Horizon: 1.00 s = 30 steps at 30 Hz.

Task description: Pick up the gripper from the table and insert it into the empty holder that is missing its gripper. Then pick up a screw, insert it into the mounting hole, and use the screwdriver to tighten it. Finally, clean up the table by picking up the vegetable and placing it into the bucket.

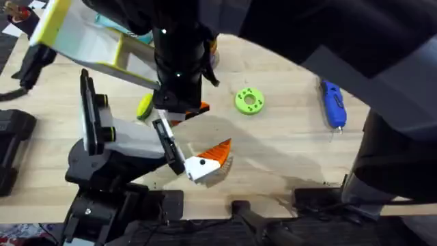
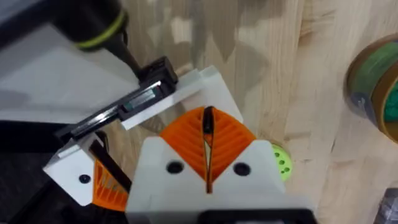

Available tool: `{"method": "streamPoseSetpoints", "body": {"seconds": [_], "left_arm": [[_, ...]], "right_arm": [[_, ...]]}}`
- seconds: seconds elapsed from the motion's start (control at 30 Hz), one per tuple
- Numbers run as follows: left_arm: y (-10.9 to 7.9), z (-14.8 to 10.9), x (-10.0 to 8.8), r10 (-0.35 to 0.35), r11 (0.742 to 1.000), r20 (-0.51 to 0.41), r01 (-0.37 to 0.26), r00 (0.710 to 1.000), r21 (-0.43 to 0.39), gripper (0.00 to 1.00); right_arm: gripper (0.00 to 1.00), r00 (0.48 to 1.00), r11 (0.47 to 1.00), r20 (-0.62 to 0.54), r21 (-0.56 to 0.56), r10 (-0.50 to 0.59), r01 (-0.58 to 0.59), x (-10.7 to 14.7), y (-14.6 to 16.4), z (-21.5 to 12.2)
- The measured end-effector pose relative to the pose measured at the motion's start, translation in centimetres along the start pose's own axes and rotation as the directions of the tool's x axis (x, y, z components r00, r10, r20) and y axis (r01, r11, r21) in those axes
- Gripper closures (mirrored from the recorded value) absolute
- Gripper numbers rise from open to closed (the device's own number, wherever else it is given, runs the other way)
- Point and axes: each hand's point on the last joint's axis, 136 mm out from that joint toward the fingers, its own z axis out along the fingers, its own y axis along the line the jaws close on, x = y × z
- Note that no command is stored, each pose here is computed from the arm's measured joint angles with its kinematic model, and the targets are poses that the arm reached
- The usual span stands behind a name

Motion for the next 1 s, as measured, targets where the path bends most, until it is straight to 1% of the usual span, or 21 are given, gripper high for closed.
{"method": "streamPoseSetpoints", "body": {"seconds": [0.33, 0.57, 1.0], "left_arm": [[0.07, 0.00, -0.02, 0.001, 1.000, 0.001, -0.001, 1.000, -0.004, 0.015], [0.16, 0.02, 0.10, -0.025, 1.000, -0.004, 0.025, 1.000, -0.007, 0.014], [0.16, 0.02, 0.10, -0.025, 1.000, -0.004, 0.025, 1.000, -0.007, 0.014]], "right_arm": [[0.985, 1.000, 1.000, 0.010, 0.005, -0.001, 0.001, -0.29, -0.15, 0.08], [0.985, 1.000, 1.000, 0.005, 0.002, 0.002, -0.002, -0.31, -0.32, 0.46], [0.995, 1.000, 1.000, 0.005, 0.002, 0.002, -0.002, -0.32, -0.32, 0.46]]}}
